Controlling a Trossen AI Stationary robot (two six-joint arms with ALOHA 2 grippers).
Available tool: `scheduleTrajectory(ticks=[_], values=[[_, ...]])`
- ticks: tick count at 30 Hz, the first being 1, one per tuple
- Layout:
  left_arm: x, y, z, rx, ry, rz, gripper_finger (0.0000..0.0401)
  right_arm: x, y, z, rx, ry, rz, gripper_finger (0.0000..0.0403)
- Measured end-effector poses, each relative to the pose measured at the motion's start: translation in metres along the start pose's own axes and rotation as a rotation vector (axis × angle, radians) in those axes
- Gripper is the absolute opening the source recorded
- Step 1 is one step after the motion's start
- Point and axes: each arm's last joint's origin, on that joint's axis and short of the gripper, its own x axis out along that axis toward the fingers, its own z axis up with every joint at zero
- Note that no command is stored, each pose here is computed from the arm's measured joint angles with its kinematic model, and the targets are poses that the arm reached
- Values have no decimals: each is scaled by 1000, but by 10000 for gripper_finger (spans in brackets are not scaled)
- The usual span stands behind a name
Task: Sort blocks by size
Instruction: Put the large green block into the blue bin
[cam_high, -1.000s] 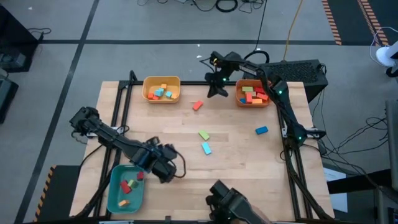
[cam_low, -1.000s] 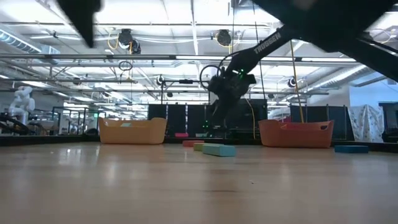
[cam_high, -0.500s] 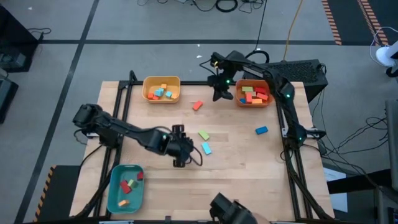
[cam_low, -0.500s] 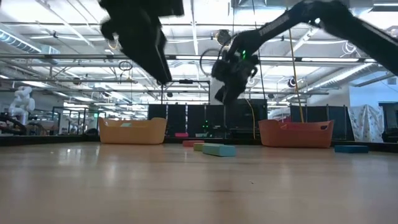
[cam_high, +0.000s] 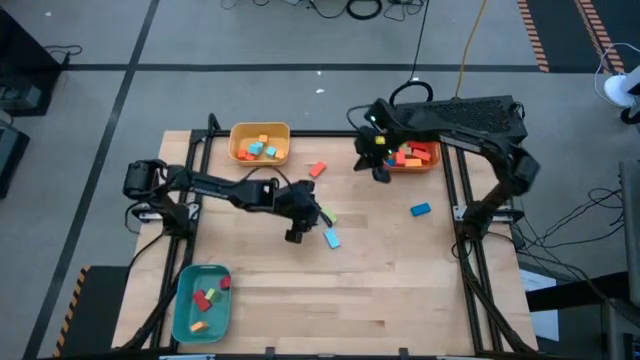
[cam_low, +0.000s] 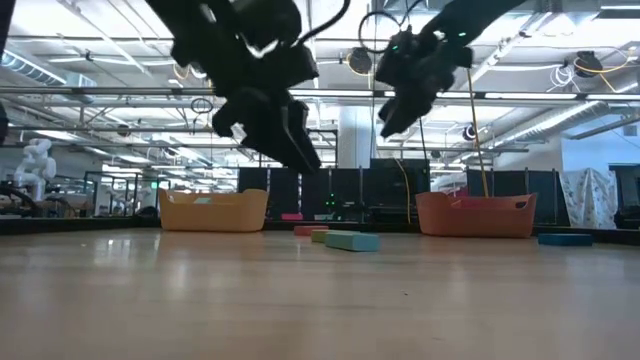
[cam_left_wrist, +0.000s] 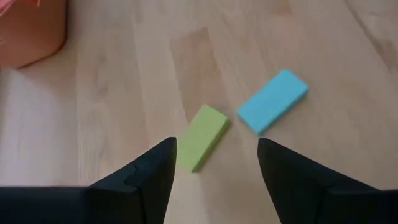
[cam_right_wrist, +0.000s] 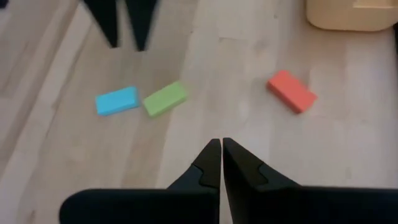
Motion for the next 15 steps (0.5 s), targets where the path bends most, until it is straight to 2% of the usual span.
scheduleTrajectory(ticks=[9,12,15], values=[[31,33,-28,32,-35,-103,228,25,53,-29,147,-106,26,0],[44,38,-38,33,-14,-100,228,39,68,-39,181,-88,50,0],[54,40,-46,49,-8,-119,228,53,81,-47,220,-34,-5,0]])
